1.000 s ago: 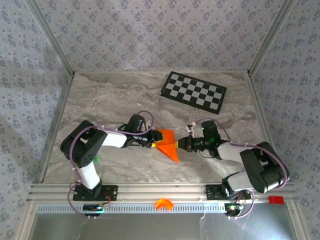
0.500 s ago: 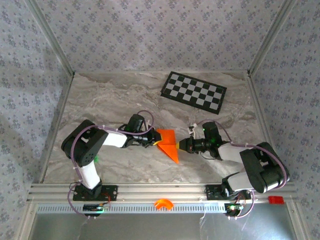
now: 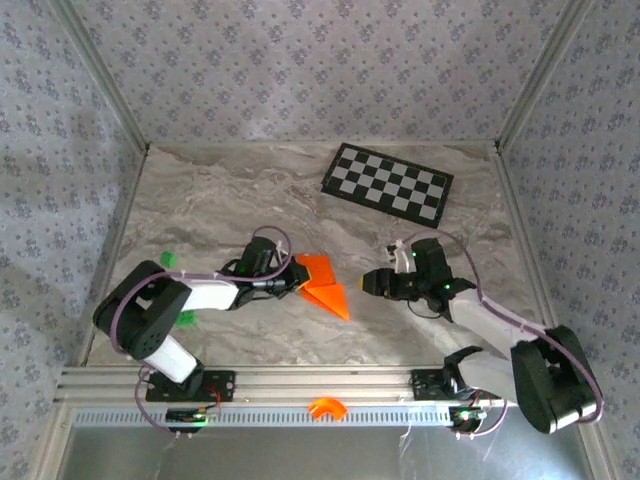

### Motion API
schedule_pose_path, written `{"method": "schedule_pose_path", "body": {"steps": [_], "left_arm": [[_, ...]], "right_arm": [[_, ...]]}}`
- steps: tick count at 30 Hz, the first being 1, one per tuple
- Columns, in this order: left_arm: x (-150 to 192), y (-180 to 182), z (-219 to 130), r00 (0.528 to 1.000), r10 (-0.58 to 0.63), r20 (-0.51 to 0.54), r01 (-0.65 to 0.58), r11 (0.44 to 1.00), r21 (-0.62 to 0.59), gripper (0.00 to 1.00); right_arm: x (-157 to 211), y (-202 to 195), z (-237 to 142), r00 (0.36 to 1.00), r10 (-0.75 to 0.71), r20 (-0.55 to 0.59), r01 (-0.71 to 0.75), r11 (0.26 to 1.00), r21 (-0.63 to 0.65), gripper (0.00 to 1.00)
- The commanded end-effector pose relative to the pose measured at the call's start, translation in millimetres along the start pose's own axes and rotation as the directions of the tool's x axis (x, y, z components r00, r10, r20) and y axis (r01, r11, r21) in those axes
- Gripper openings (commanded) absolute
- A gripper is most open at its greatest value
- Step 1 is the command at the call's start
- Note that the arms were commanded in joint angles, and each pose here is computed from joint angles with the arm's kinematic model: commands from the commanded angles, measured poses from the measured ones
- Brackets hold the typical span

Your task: Fold a paper plane with a square sheet of paper (pick it up from the middle)

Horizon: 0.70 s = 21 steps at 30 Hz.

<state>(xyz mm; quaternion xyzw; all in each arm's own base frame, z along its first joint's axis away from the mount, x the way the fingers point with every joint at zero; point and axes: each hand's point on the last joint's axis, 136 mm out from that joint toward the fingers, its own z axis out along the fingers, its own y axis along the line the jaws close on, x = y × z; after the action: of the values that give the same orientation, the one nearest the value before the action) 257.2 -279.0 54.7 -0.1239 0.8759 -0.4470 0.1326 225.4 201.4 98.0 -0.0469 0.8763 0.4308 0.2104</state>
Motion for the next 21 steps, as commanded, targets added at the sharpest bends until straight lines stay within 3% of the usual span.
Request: {"method": "schedule_pose_path", "body": {"steps": [1,4,8,12,15,21], "left_arm": [[-3,5,-7,0.998,0.003,0.069,0.0,0.999,-0.046,0.04],[2,-2,-10,0.996,0.02,0.086,-0.017,0.999,-0.037,0.06],[7,-11,-7,0.998,0.041,0.056,-0.04,0.999,-0.02,0.1],[6,-20,-4,0.998,0.041,0.045,-0.042,0.999,0.009,0.15],[5,-27,-4,0.998,0.054,0.043,-0.055,0.998,0.025,0.17],[4,-30,-4,0.998,0.061,0.022,-0.061,0.998,0.031,0.16]], "right_arm": [[-7,-16,-11,0.998,-0.033,0.045,0.026,0.991,0.135,0.49],[-13,-12,-15,0.996,-0.05,0.078,0.039,0.991,0.131,0.49],[-25,-17,-19,0.982,0.053,0.181,-0.075,0.99,0.118,0.48],[-28,-6,-17,0.973,0.049,0.226,-0.044,0.999,-0.025,0.4],[-22,-7,-11,0.984,-0.002,0.176,0.001,1.0,0.006,0.33],[11,-7,10,0.967,-0.255,0.018,0.25,0.959,0.133,0.34]]}}
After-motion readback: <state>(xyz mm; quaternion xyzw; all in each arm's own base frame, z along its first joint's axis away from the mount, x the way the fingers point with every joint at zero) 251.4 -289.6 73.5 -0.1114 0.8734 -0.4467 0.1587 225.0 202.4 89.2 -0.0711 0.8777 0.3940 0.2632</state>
